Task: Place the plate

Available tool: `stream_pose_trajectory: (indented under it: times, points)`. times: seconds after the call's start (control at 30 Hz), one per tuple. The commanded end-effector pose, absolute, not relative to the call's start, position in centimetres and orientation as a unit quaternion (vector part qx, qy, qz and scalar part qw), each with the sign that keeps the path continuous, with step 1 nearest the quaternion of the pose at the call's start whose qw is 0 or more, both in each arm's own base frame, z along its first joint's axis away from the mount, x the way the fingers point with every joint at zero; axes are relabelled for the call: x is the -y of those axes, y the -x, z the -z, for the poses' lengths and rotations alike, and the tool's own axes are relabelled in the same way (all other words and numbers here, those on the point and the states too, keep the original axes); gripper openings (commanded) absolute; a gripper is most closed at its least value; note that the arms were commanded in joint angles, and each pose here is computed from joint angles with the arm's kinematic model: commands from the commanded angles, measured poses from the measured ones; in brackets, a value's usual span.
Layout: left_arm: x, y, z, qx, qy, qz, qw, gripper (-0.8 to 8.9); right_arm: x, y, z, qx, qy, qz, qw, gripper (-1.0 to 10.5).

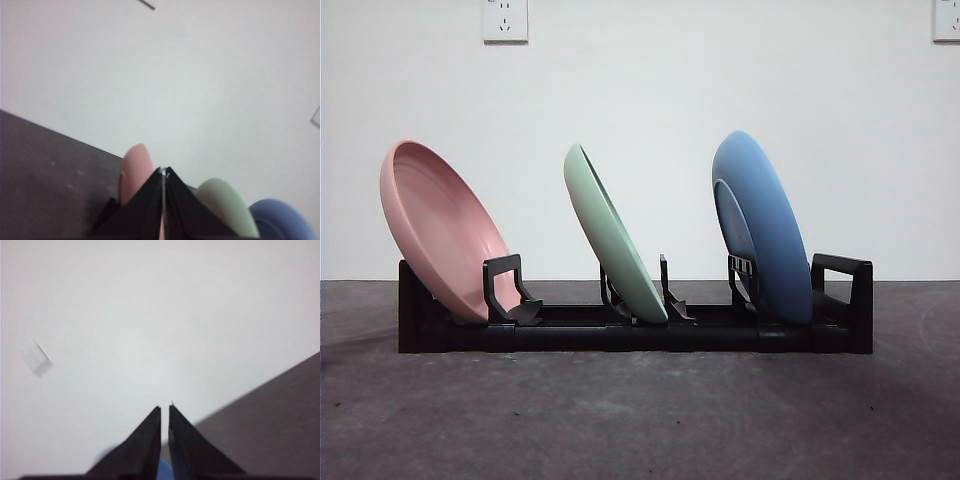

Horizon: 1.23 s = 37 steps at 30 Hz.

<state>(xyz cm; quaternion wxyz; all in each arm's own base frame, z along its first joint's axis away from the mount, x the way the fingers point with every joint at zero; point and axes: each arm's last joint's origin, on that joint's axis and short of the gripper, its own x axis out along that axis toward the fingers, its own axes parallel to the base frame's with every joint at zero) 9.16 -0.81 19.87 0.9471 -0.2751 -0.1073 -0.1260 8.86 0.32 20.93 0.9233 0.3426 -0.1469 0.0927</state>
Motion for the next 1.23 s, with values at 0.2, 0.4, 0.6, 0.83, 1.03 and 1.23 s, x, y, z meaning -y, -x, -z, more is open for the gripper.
stream_pose_trajectory:
  times: [0.2,0.4,0.6,0.83,1.03,1.23]
  points:
    - [0.8,-8.3,-23.0,0.125,0.319,0.143,0.928,0.1,-0.3,-8.3,-22.7,0.172,-0.389,-0.116,0.898,0.2]
    - [0.9,-8.0,-26.8,0.08,0.314,0.14,0.936,0.1,-0.5,-7.9,-23.4,0.181,-0.378,-0.156,0.894,0.2]
    - [1.2,-8.9,-31.5,0.027,0.29,0.176,0.94,0.11,-1.0,-7.6,-25.1,0.163,-0.35,-0.238,0.891,0.2]
    - [1.6,-11.4,-35.2,-0.066,0.292,0.209,0.931,0.11,-1.4,-9.4,-28.6,0.057,-0.351,-0.274,0.894,0.1]
    - [1.8,-13.4,-36.6,-0.155,0.261,0.204,0.931,0.11,-1.9,-12.4,-33.0,-0.013,-0.34,-0.338,0.877,0.1]
    - [2.0,-15.3,-37.6,-0.244,0.224,0.19,0.924,0.11,-2.6,-16.1,-36.3,-0.099,-0.347,-0.365,0.858,0.1]
